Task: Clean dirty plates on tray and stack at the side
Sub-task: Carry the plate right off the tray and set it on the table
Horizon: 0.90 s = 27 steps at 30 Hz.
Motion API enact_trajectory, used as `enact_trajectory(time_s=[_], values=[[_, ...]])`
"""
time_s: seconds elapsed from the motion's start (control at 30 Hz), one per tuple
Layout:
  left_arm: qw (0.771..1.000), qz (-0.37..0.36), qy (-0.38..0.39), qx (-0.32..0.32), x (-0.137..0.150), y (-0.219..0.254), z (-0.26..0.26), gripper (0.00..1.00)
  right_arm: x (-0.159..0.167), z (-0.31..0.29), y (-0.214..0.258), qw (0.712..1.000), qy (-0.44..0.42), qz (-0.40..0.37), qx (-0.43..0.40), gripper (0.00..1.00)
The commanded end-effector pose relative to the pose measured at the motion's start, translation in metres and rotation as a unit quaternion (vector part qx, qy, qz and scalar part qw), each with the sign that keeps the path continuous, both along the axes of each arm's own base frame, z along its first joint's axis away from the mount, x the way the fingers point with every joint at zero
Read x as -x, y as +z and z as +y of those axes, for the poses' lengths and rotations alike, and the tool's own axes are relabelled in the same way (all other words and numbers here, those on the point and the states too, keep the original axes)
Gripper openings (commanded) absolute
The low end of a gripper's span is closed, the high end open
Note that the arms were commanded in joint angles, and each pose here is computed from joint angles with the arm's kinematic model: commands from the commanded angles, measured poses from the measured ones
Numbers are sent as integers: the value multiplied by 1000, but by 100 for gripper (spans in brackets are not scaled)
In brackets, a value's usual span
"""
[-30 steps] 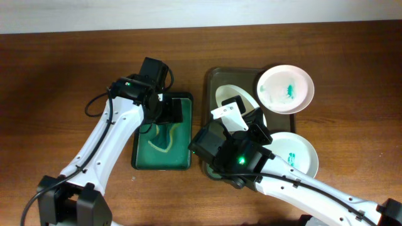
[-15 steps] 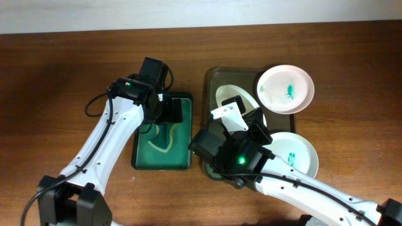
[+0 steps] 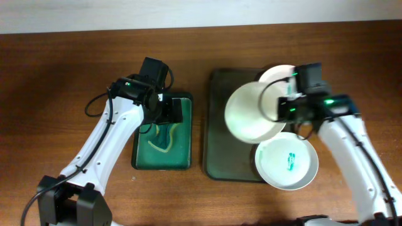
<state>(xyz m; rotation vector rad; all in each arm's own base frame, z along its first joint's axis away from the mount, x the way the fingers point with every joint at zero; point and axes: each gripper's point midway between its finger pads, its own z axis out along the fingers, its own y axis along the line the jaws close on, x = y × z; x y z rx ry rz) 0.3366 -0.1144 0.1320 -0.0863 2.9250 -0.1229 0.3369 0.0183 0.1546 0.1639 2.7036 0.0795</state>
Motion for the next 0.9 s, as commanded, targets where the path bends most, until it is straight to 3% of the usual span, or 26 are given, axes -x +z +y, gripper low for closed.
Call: enact_trajectory(time_s=[0.0,0.07,0.23,0.43,0.47,0.5,0.53,0.6,0.73,0.87], values=[[1000,-8,-1,6,-1,7,0,99,-7,-70,21,984,-147,-40,-95,4],[1000,-8,-1,6,-1,7,0,99,2,-129,21,951,-279,-55,-117,4],[1000,-8,-1,6,-1,7,0,99,57,-248,-5,878,-471,-42,-78,4],[1000,-8,-1,6,-1,7,0,99,87,-261,-88,848,-512,94,-98,4],[1000,-8,-1,6,-1,7,0,99,88,-258,-98,850,-505,110,-104,4],[1000,-8,-1,6,-1,7,0,99,89,-255,-105,852,-498,122,-109,15],[1000,-8,-1,6,-1,7,0,99,89,-254,-107,855,-492,126,-109,36],[1000,-8,-1,6,-1,7,0,99,72,-247,-93,862,-475,97,-146,52],[1000,-8,-1,6,-1,7,0,99,-2,-200,-17,943,-282,-22,-174,47],[1000,-8,-1,6,-1,7,0,99,-49,-142,-6,989,-105,-51,-95,49]])
